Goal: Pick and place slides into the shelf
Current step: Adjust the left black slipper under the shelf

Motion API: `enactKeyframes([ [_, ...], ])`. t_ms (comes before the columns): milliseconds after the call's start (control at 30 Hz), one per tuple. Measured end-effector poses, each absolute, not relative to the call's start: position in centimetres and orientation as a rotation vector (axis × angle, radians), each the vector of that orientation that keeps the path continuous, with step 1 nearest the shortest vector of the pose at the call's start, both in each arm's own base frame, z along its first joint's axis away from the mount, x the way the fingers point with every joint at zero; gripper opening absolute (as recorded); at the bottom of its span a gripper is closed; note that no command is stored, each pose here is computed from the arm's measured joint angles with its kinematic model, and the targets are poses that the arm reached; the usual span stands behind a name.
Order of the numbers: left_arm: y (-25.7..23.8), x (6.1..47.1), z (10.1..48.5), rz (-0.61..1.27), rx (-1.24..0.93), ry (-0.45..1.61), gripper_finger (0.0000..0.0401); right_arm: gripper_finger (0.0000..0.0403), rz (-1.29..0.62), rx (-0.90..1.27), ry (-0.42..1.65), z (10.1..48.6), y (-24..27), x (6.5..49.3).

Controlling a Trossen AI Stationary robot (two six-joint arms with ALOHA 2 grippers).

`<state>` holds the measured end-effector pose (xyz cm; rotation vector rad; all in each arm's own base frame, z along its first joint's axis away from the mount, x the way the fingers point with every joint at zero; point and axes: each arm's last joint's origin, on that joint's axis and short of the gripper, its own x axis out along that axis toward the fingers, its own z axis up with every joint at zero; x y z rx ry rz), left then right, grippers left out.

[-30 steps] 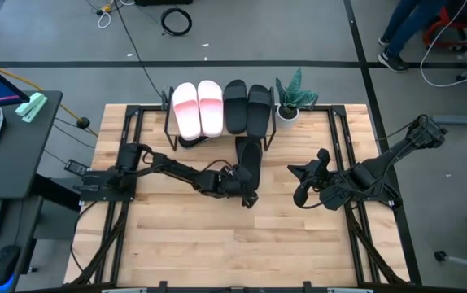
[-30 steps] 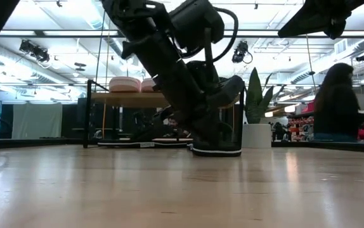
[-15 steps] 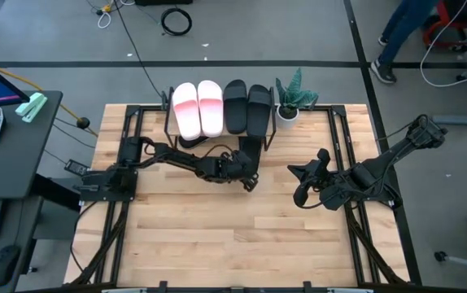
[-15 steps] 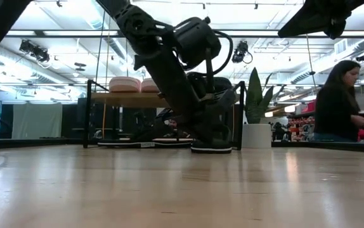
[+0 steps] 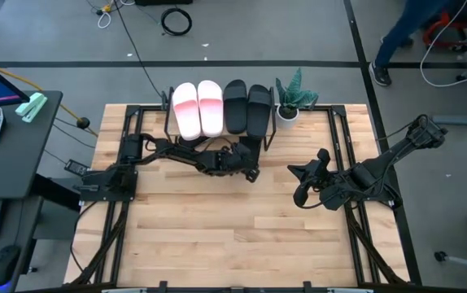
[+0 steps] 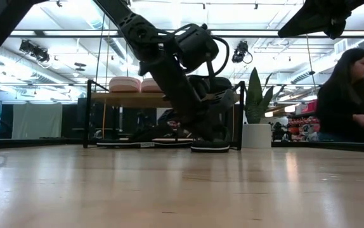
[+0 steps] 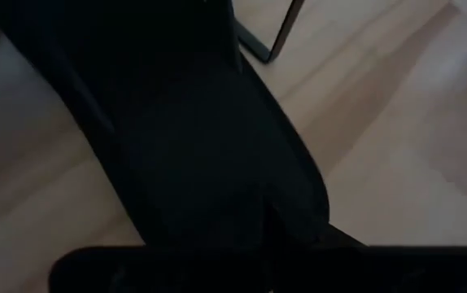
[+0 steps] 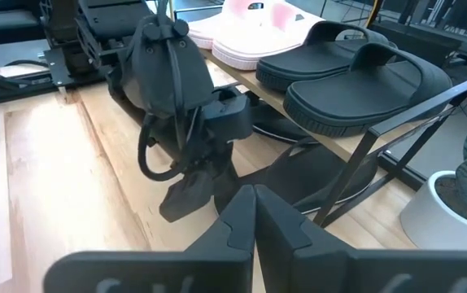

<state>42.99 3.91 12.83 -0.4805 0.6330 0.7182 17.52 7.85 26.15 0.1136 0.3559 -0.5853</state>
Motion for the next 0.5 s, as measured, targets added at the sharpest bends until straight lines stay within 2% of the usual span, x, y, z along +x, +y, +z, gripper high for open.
enactKeyframes([
  [233,4.8,43.1,13.0,0.728,-0.497,0.6,0.0003,0.0013,-0.586,0.113,0.356,26.1,7.9,17.5],
  [400,4.8,43.1,13.1,0.703,-0.431,0.624,0.0008,0.0012,-0.585,0.113,0.356,26.2,7.9,17.5],
  [500,4.6,43.0,14.4,0.675,-0.419,0.609,0.001,0.0012,-0.586,0.113,0.356,26.1,7.9,17.5],
])
